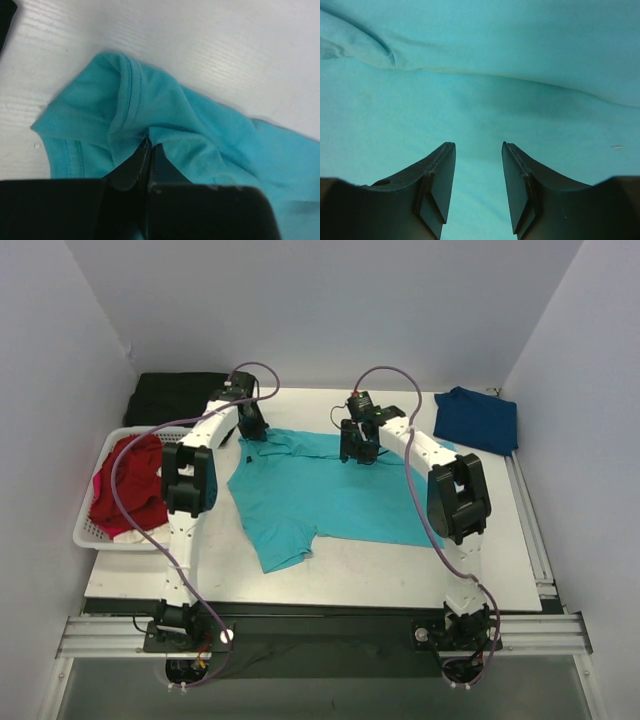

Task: Fold and stack the t-shirts
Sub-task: Fold the flattened tshirt in 1/3 of the way

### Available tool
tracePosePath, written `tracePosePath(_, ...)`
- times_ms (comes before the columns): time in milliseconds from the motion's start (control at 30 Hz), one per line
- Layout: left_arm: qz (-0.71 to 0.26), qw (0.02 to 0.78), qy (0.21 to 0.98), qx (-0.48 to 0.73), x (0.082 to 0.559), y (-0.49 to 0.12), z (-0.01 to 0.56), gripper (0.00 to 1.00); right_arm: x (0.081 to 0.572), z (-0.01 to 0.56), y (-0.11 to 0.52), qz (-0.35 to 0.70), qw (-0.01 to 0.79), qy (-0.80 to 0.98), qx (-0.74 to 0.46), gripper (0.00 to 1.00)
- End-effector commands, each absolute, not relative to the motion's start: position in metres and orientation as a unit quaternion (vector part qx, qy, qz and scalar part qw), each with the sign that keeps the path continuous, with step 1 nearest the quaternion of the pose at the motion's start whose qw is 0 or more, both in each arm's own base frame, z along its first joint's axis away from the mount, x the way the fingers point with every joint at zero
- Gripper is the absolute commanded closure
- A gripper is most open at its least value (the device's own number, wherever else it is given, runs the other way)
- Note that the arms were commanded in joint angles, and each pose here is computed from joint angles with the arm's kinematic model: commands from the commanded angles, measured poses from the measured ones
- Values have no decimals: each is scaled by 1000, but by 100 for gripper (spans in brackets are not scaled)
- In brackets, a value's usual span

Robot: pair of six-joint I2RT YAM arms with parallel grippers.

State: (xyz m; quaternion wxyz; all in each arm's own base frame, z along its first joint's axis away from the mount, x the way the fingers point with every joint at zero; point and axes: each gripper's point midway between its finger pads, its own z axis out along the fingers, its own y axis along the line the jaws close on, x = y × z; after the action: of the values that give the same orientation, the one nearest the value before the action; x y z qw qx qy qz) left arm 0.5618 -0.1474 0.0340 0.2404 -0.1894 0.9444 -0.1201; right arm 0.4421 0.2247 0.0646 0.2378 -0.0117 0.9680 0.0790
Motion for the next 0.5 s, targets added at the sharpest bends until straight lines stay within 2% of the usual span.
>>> tracePosePath(0, -134, 299, 931, -159, 559, -150, 106, 100, 442, 97, 198, 61, 262, 963, 12, 57)
tracePosePath(167, -143, 323, 924, -143, 542, -146, 145, 100, 443, 96, 165, 35, 264, 963, 49, 58)
tracePosePath(467, -150, 308, 931, -127, 497, -142, 154, 100, 434, 93, 152, 23, 259, 964, 61, 59)
